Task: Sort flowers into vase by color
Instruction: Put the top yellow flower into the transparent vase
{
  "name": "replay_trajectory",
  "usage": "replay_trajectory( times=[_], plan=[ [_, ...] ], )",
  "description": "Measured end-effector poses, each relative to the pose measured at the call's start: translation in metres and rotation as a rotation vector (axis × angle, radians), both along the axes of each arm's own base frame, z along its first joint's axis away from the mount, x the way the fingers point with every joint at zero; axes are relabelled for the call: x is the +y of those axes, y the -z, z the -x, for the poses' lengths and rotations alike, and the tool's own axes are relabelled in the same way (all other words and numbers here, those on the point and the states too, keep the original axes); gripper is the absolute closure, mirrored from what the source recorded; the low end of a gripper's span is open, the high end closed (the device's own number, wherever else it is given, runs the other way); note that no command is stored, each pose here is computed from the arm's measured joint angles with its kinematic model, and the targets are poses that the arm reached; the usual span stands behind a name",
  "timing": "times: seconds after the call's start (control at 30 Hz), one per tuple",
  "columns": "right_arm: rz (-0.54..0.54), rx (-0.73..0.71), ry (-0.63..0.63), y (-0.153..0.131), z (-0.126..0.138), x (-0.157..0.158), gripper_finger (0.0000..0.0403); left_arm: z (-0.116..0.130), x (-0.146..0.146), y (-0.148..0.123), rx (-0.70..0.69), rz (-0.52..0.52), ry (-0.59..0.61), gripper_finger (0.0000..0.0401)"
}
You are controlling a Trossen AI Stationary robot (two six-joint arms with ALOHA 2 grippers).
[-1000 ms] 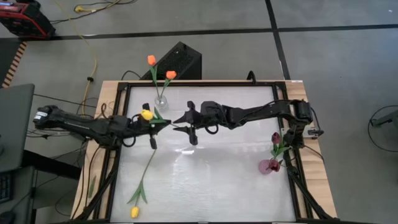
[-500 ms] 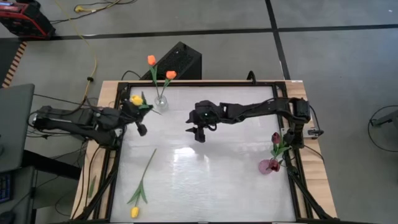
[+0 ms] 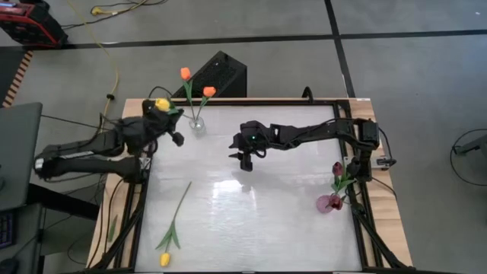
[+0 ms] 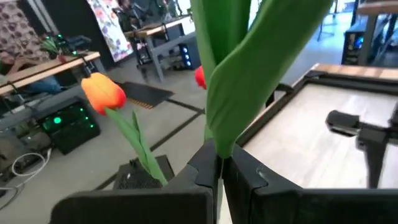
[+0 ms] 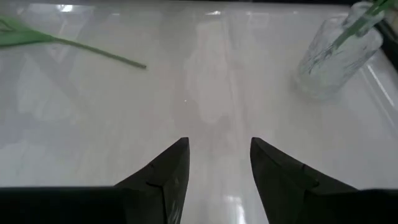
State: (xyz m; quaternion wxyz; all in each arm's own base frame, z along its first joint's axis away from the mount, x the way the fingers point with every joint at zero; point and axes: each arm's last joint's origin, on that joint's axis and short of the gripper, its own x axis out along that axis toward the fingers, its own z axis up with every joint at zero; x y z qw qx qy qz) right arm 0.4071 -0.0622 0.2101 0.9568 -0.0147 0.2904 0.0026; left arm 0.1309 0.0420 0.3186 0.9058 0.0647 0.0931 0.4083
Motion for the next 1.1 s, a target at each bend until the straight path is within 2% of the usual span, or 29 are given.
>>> replay_trajectory(
  times=[0.17,0.37,0.6,0.8,1.1],
  plan=[
    [-0.009,-0.003,0.002,0.0,0.0,0.002,0.021,-0.002,0.025,0.007,0.037,0.04,-0.055,0.0401],
    [-0.011,-0.002,0.004,0.0,0.0,0.001,0.021,0.001,0.043,0.01,0.021,0.103,-0.018,0.0401],
    [-0.007,0.011,0.003,0.001,0.0,0.0,0.021,0.0,0.051,0.014,0.009,0.148,0.011,0.0401],
    [0.002,0.032,0.001,0.002,0.002,-0.003,0.021,-0.004,0.057,0.039,0.063,0.185,-0.014,0.0401],
    [-0.011,0.064,0.011,0.005,0.004,-0.004,0.021,-0.002,0.062,0.072,0.011,0.205,-0.065,0.0401]
  ],
)
